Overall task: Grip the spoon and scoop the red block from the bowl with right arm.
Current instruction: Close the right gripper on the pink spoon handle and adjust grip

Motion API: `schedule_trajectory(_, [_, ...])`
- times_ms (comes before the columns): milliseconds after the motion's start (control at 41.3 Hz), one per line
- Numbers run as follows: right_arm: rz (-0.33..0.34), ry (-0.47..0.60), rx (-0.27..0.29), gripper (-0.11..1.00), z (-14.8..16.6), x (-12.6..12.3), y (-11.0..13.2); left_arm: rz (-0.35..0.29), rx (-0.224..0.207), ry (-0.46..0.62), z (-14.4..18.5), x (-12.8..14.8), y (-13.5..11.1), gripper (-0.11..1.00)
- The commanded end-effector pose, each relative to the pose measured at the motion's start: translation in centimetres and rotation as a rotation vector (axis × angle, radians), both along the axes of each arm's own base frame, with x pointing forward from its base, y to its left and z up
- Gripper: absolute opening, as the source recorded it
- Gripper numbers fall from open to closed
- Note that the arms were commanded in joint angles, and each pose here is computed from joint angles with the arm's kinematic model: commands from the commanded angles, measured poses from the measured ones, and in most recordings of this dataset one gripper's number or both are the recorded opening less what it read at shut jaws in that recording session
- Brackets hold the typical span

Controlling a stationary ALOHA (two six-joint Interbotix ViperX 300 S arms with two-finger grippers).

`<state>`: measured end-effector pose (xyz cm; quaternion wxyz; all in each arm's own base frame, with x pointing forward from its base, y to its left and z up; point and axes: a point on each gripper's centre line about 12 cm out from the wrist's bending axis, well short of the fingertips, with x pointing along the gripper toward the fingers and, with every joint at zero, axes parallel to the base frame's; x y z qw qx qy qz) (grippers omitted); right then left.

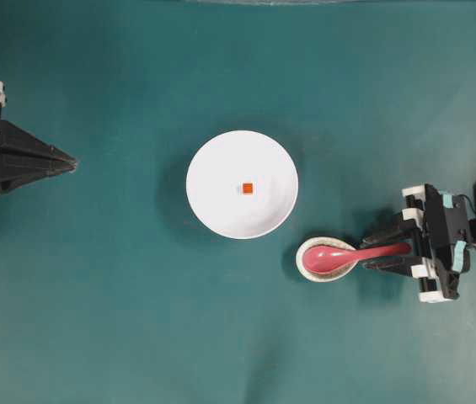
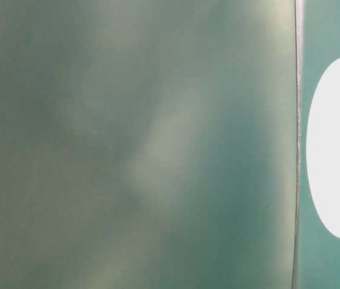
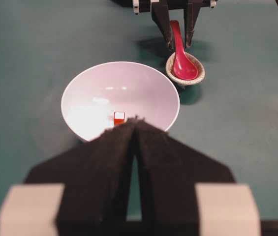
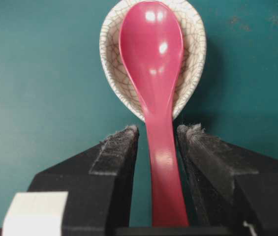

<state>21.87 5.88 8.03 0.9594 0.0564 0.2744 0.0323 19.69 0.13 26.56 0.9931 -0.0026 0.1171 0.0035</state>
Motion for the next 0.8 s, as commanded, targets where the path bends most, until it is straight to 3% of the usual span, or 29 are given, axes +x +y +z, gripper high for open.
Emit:
schedule_trajectory(0, [-0.004,-0.019,0.010,0.45,0.38,0.38,0.19,0.000,0.000,-0.031,1.20,0.25,0.00,0.00])
schedule_trajectory(774, [-0.034,-0.017,0.018,0.39,0.38,0.43,-0.05,0.002,0.000,-0.031,1.19,0.27,0.03,0.00])
